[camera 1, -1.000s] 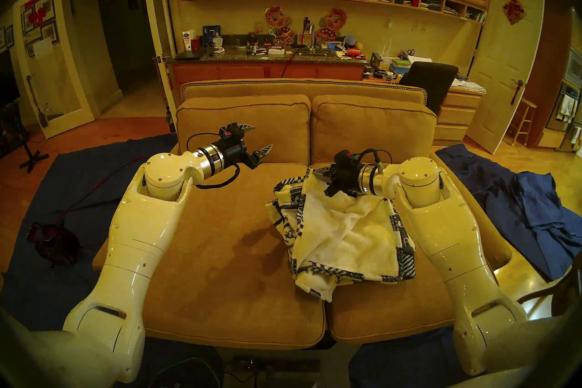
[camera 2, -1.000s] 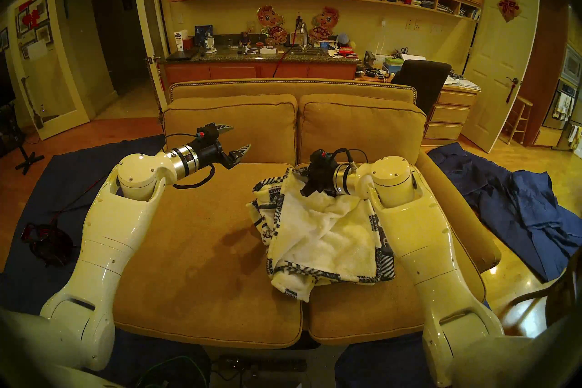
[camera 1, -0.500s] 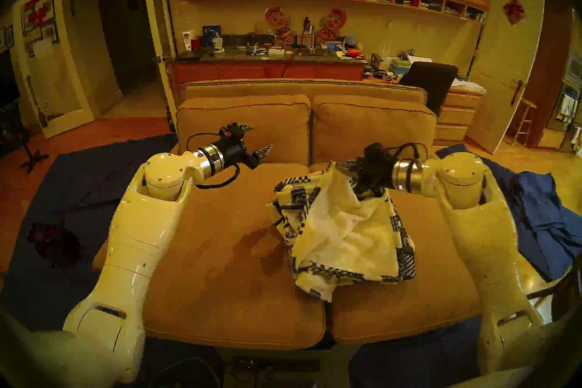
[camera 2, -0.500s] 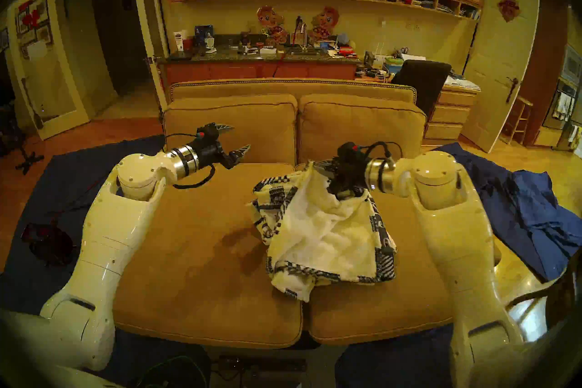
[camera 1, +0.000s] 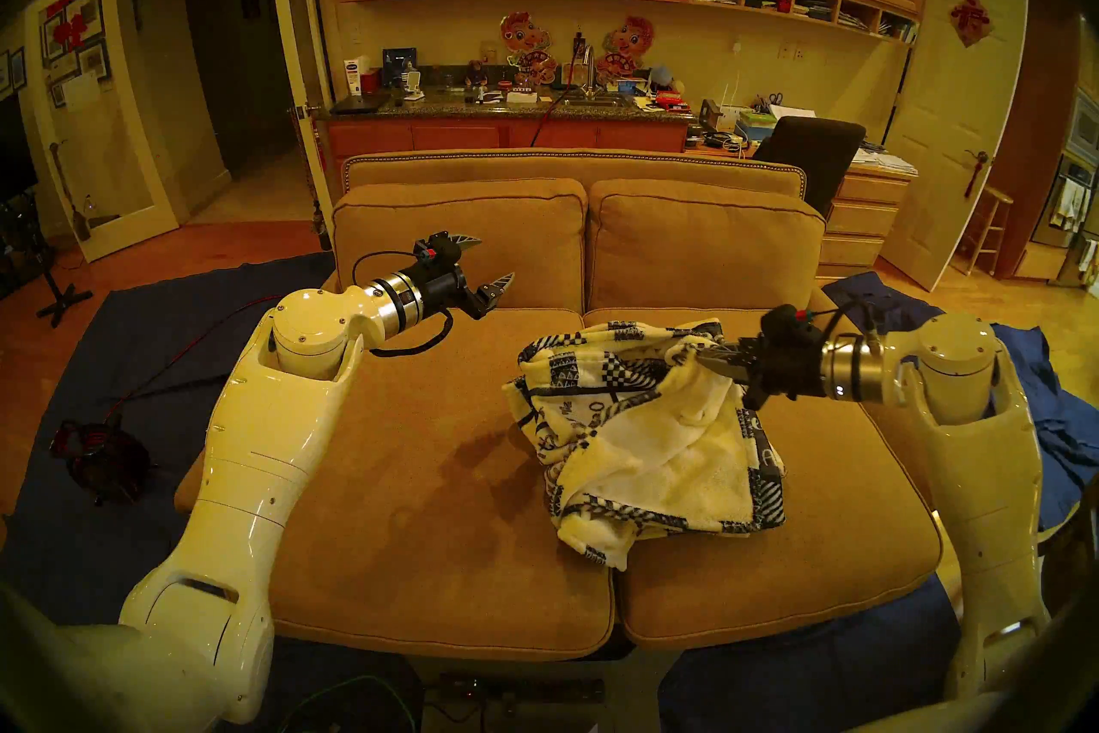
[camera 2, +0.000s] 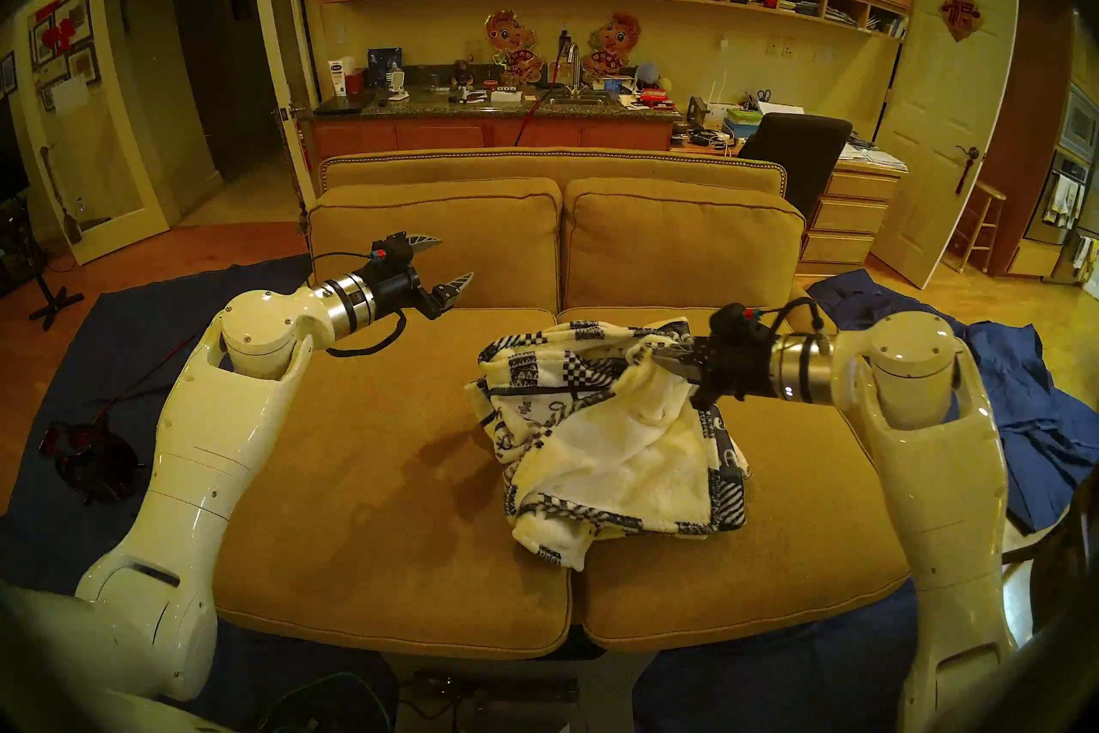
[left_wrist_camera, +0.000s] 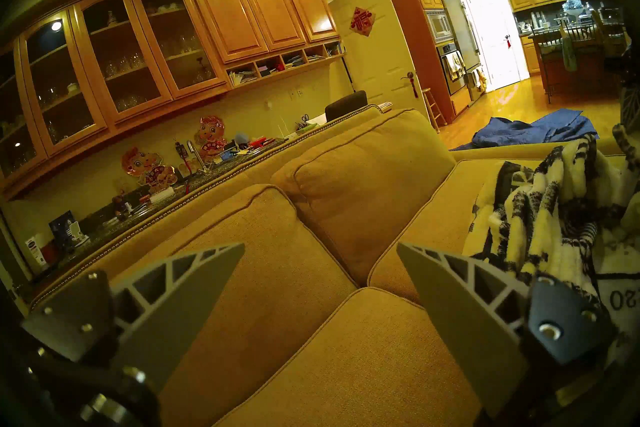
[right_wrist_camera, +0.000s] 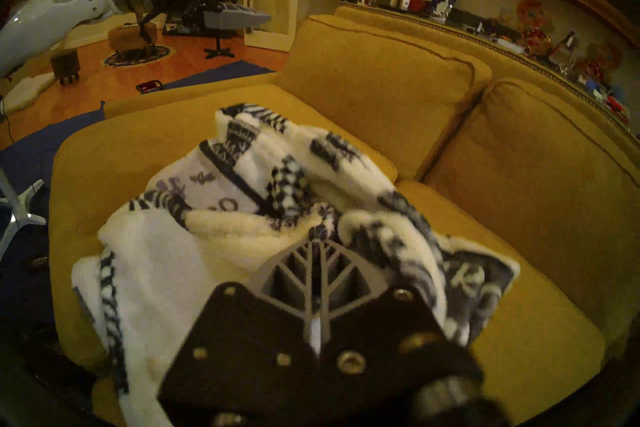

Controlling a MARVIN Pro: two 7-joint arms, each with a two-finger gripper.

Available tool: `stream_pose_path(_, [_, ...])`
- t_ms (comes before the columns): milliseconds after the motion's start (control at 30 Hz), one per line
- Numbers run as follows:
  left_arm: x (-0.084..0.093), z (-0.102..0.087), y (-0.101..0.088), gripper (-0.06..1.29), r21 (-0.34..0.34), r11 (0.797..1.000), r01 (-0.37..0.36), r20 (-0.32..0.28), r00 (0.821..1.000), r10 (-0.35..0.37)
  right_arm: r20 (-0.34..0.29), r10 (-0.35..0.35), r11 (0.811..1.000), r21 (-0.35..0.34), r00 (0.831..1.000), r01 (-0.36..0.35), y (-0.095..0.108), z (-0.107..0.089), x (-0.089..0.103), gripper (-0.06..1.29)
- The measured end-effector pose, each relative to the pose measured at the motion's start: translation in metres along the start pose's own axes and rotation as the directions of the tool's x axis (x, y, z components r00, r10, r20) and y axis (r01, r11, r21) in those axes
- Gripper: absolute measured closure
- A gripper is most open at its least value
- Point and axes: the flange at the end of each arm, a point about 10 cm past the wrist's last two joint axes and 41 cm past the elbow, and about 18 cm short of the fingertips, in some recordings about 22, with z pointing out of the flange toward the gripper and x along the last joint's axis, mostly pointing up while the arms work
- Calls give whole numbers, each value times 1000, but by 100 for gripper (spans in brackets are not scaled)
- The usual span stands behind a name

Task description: Fold the blanket in half twice

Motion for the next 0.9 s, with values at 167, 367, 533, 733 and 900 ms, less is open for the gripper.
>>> stream_pose_path(167, [0, 0, 0, 5, 0, 1000, 0, 0, 1000, 0, 32, 52, 999, -14, 998, -51, -1, -22, -20, 127])
stream_pose_path(367, [0, 0, 0, 2, 0, 1000, 0, 0, 1000, 0, 63, 105, 994, -36, 992, -103, -5, -40, -41, 127])
stream_pose_path(533, [0, 0, 0, 2, 0, 1000, 0, 0, 1000, 0, 91, 149, 988, -60, 985, -144, -16, -58, -62, 127])
stream_pose_path(733, [0, 0, 0, 2, 0, 1000, 0, 0, 1000, 0, 108, 157, 985, -90, 982, -148, -36, -75, -77, 127])
stream_pose_path(900, [0, 0, 0, 2, 0, 1000, 0, 0, 1000, 0, 119, 140, 987, -97, 983, -129, -57, -85, -81, 127])
